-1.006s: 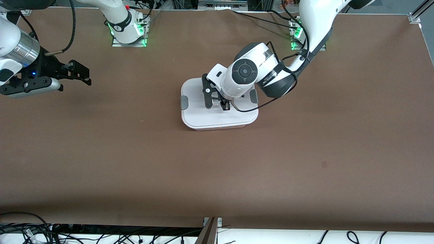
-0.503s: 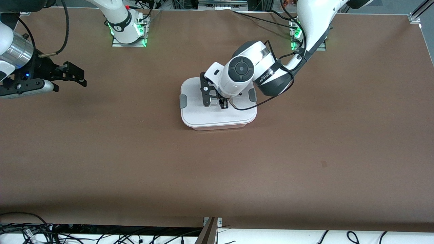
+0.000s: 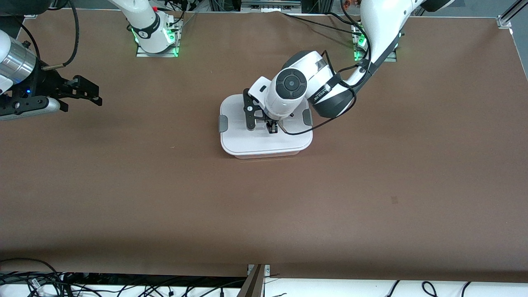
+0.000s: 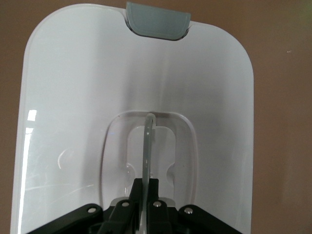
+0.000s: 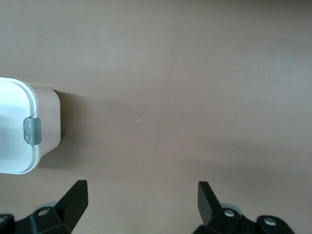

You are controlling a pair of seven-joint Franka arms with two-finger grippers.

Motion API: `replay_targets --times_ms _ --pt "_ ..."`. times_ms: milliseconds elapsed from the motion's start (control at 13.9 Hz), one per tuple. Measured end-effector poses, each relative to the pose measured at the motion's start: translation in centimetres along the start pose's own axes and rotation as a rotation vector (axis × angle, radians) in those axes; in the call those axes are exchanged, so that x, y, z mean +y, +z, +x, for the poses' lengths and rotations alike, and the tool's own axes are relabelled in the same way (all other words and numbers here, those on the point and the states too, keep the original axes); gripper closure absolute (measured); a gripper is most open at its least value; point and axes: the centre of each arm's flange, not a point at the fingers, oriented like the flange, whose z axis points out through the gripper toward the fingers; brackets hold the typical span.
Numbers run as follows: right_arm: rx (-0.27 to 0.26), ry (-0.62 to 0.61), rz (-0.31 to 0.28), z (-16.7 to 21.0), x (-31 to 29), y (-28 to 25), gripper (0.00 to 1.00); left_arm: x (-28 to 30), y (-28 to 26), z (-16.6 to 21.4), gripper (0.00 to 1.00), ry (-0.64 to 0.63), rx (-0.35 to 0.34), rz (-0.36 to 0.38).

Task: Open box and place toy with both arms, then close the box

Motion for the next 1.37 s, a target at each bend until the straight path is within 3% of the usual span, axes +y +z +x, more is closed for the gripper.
replay_targets --times_ms 144,431,719,790,934,1078,1365 --pt "0.002 0.000 0.000 -0.1 0.0 -0.1 0.00 -0.1 0.1 -0.1 0.87 0.002 -0.006 0.007" --pt "0.001 0.015 -0.002 -0.3 0.9 -0.4 0.00 -0.2 -1.7 -0.8 0.48 -0.032 -0.039 0.016" --pt "-0.003 0.022 -0.011 -0.5 1.5 -0.5 0.00 0.7 -12.6 -5.7 0.05 -0.259 -0.139 0.069" --pt "-0.006 0.018 -0.034 -0.5 1.6 -0.5 0.00 0.5 -15.4 -7.9 0.00 -0.347 -0.157 0.088" --pt "-0.013 0.009 -0.059 -0.5 1.4 -0.4 0.00 -1.3 -19.9 -13.6 0.00 -0.526 -0.193 0.110" --pt "-0.015 0.006 -0.060 -0.5 1.1 -0.4 0.00 -4.4 -23.0 -19.8 0.00 -0.664 -0.186 0.124" --pt "-0.016 0.005 -0.059 -0.5 1.1 -0.4 0.00 -8.8 -25.6 -28.4 0.00 -0.816 -0.209 0.198"
